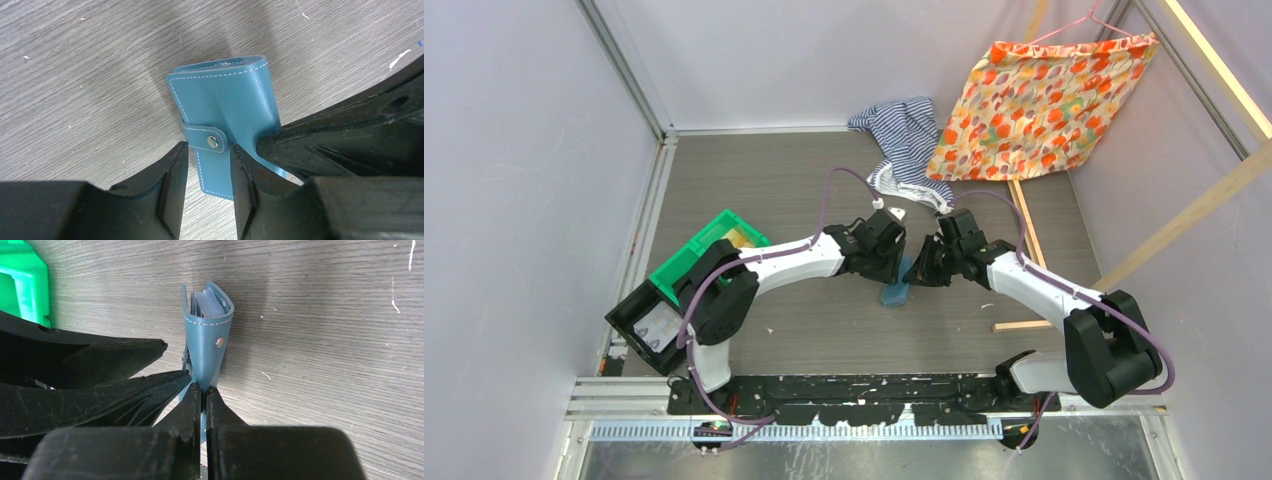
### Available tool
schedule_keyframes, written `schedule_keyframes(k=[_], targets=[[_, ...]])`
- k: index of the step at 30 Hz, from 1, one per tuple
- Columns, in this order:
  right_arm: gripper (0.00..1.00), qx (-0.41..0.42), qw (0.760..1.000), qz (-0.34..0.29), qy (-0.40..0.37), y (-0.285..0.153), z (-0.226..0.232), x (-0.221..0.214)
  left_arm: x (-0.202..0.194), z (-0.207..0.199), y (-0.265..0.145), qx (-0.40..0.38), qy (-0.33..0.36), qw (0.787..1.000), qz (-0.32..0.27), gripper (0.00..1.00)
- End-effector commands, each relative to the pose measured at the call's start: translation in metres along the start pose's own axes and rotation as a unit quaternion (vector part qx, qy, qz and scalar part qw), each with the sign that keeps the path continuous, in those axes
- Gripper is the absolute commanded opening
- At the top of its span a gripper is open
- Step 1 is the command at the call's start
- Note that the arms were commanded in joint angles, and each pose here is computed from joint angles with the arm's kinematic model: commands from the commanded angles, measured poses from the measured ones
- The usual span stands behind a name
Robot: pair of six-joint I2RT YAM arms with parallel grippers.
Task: Take the credit cards out of the card holder
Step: Open the card holder at the center of the board.
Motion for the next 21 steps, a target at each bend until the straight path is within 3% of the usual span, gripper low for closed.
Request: schedule_keyframes(k=[1,8,12,21], targets=[[0.01,0.037,0.999,-0.014,-0.017,-0.006,0.025,0.013,0.02,0.0,0.001,0.011,0.009,0.999,-0.03,0.36],[0.01,0.036,0.999,-0.014,-0.018,-0.007,0.024,0.013,0.024,0.002,0.003,0.02,0.009,0.999,-0.033,0.23],[0.01,0.032,0.999,-0.013,-0.018,-0.007,0.022,0.012,0.022,0.003,0.003,0.021,0.009,0.999,-0.031,0.01],[0.01,-0.001,0.999,-0.013,-0.03,-0.001,0.004,0.009,0.014,0.026,-0.013,0.07,-0.001,0.997,-0.037,0.01]])
Point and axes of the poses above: each gripper's point midway between its finger pads, its own y axis out along the fingers, its own z axis along the line the jaws close on, x = y × z, the point moved 1 cm from there along -y, back along the fingers, and after that the axes turned 6 degrees about y, right-handed, at the moved point
